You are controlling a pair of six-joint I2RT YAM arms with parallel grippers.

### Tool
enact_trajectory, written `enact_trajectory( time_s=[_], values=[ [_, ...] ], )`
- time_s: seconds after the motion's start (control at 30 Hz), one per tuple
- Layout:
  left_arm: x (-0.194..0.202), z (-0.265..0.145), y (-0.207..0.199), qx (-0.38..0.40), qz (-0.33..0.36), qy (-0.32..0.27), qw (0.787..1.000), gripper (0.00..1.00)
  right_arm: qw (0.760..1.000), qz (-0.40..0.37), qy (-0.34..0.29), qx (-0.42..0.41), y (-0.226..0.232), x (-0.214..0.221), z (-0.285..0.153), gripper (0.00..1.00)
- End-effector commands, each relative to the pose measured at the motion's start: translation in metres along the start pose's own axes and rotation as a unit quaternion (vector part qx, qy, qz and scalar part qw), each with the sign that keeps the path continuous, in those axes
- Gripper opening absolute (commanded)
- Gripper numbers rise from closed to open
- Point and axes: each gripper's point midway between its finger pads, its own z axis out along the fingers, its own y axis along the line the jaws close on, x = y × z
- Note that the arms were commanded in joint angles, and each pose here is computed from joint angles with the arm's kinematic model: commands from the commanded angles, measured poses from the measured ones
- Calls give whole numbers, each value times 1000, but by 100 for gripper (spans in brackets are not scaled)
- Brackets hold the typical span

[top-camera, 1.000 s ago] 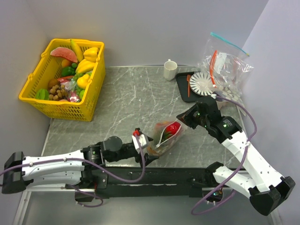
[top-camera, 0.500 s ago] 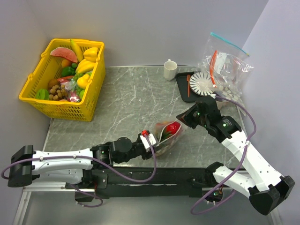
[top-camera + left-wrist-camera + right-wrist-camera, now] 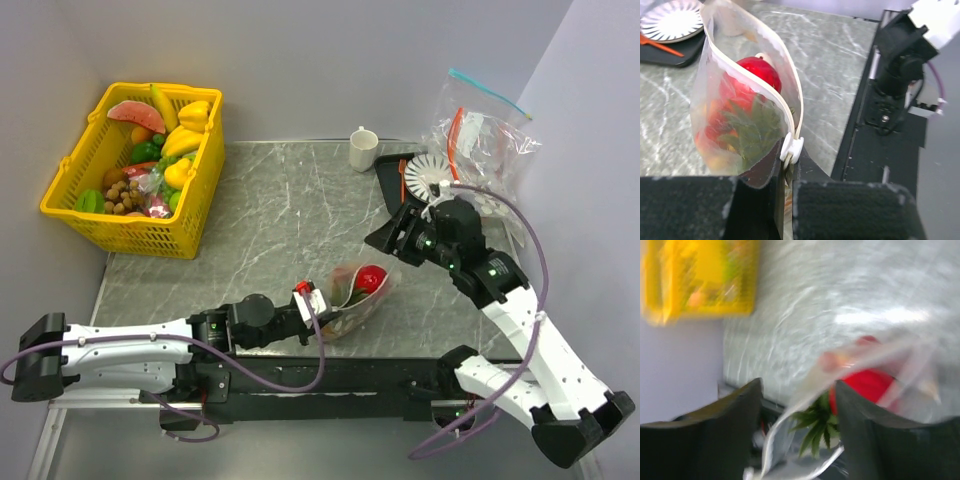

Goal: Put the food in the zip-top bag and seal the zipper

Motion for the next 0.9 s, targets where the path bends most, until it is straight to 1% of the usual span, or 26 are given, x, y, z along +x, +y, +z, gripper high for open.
enact_trajectory(
  time_s=[0.0,0.03,0.07,0.13,0.17,0.23,0.3,0.33,0.4,0.47,0.5,0.57,0.6,0.67,0.7,0.73,0.77,0.8,0.87],
  values=[
    [-30,-8,-18,53,-13,-52,997,1,943,-234,31,-236,81,8,-48,71],
    [-31,-9,-22,64,-14,-54,996,1,931,-247,49,-265,91,14,-54,79],
    [-33,-12,-22,65,-18,-59,996,1,923,-254,72,-278,93,22,-53,83],
    [-35,-16,-24,78,-21,-60,995,1,905,-288,86,-302,104,36,-57,85],
    [-38,-19,-27,89,-24,-63,994,1,900,-301,84,-304,105,40,-57,85],
    [-40,-21,-27,94,-29,-58,993,1,890,-334,77,-301,105,47,-53,84],
    [-39,-25,-27,104,-34,-40,993,1,866,-370,88,-324,110,66,-54,81],
    [-39,-27,-28,109,-36,-35,993,1,861,-380,83,-326,112,69,-53,80],
    [-38,-33,-29,123,-37,-25,991,1,841,-409,73,-347,119,78,-54,76],
    [-39,-38,-30,133,-39,-26,990,1,830,-424,54,-359,124,77,-54,76],
    [-39,-40,-31,138,-41,-22,989,1,820,-437,53,-366,124,81,-53,77],
    [-43,-43,-33,143,-46,-23,988,1,808,-448,57,-378,126,87,-53,77],
    [-40,-45,-34,145,-48,-15,988,1,797,-461,57,-387,129,89,-54,75],
    [-45,-46,-33,142,-52,-15,988,1,792,-472,71,-381,126,96,-47,72],
    [-42,-47,-32,140,-52,-8,989,1,783,-480,78,-388,129,103,-49,70],
    [-42,-47,-32,140,-50,-6,989,1,781,-484,80,-386,128,106,-47,69],
    [-47,-46,-31,138,-51,-10,989,1,776,-494,76,-386,129,108,-46,69],
    [-42,-46,-31,135,-52,2,990,1,771,-500,82,-387,126,116,-44,69],
    [-42,-46,-29,128,-51,9,990,1,761,-511,70,-393,127,120,-44,68]
  ],
)
